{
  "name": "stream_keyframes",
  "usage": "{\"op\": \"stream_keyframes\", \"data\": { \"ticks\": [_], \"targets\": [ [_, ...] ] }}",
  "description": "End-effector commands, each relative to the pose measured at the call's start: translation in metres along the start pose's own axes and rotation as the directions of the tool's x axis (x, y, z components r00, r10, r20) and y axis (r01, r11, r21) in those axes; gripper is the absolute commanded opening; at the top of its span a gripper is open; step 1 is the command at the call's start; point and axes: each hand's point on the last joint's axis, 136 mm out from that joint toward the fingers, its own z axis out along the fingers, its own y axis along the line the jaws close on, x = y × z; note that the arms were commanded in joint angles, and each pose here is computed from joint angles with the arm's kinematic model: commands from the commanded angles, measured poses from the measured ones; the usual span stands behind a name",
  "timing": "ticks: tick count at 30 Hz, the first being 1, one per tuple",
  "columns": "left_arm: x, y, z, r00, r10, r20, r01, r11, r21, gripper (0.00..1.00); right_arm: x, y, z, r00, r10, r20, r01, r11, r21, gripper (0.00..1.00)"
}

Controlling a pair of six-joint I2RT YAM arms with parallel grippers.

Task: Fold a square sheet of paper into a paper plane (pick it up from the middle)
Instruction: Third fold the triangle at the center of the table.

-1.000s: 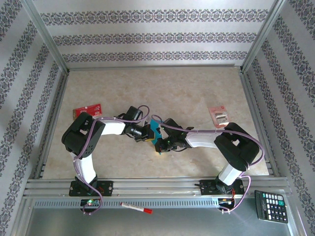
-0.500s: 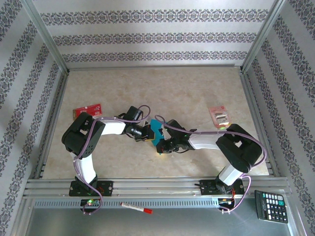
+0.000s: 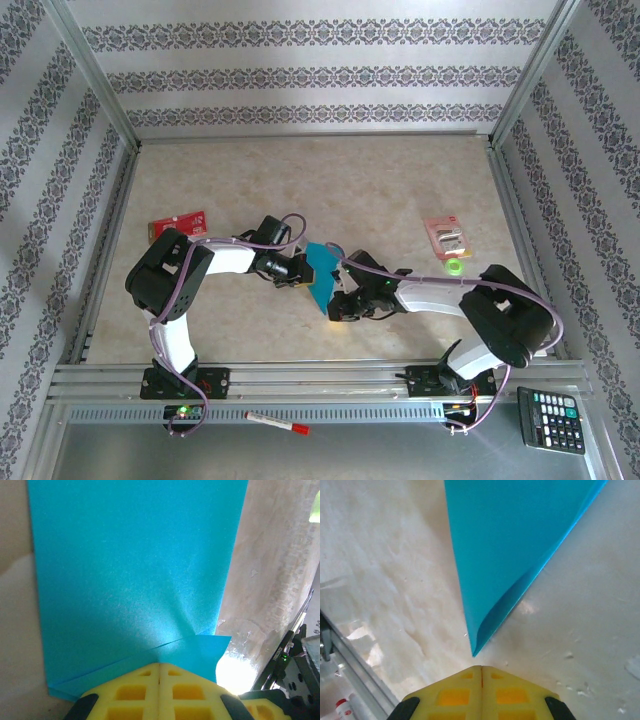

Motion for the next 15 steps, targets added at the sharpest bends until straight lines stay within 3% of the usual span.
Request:
{"op": "stream_keyframes", "data": {
  "ticks": [1,7,15],
  "targets": [
    [0.044,0.088,0.005,0.985,-0.16,-0.065,0.131,0.938,-0.319,0.0,-0.014,0.019,-0.012,1.0,-0.004,0.023,0.006,0.998,-0.063,0.0],
    [0.043,0.086,0.004,0.986,-0.156,-0.06,0.13,0.941,-0.313,0.0,-0.05,0.035,-0.009,0.996,-0.003,0.086,0.012,0.995,-0.102,0.0],
    [0.039,0.081,0.002,0.988,-0.144,-0.054,0.121,0.944,-0.306,0.0,-0.047,0.025,0.018,0.999,0.035,0.036,-0.031,0.994,-0.105,0.0]
  ]
}}
